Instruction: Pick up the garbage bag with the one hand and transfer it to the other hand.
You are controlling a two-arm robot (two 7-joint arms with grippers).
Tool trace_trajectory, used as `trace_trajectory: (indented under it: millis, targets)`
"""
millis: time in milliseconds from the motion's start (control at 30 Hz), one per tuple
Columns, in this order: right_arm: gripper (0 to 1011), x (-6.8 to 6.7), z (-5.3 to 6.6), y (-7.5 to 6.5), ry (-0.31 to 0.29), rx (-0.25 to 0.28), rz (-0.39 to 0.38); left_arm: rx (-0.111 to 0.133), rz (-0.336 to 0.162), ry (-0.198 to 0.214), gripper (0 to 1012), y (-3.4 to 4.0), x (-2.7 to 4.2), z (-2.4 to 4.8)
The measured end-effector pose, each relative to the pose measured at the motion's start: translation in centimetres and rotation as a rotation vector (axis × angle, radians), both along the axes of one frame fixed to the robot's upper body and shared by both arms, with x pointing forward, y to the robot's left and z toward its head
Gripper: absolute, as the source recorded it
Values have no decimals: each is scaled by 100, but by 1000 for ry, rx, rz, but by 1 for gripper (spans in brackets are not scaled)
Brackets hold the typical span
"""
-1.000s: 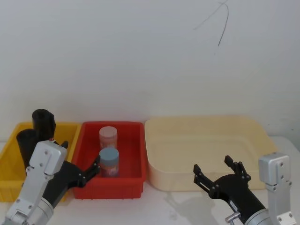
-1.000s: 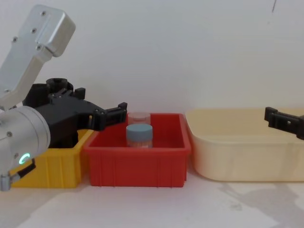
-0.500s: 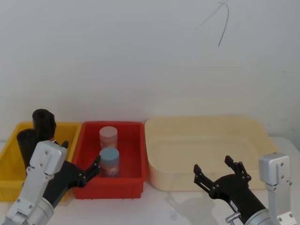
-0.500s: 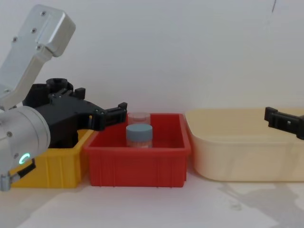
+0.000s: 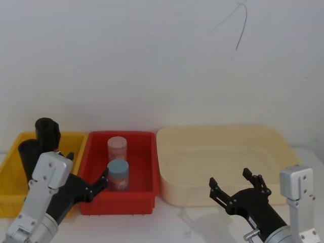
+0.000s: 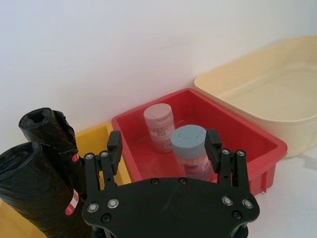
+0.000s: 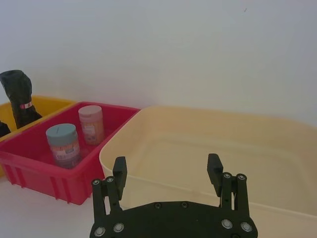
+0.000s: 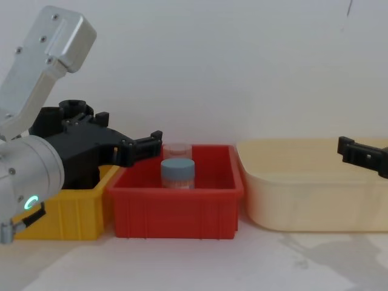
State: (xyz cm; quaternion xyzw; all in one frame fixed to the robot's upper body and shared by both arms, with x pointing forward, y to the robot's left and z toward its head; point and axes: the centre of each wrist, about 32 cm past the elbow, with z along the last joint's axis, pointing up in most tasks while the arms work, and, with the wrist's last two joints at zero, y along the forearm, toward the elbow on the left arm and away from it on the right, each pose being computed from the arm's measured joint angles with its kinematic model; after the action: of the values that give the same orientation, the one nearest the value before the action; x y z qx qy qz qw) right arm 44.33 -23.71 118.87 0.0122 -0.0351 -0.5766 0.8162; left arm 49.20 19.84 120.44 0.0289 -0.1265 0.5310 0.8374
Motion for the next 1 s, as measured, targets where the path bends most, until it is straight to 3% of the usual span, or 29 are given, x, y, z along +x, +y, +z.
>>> trace_trajectory:
  millis: [800,1000]
  targets:
    - [1000,0,0,0,0,0,0,0,-1,0,1002,0,0,0]
    - [1000,0,0,0,0,0,0,0,-14,1,1001,47,10,4]
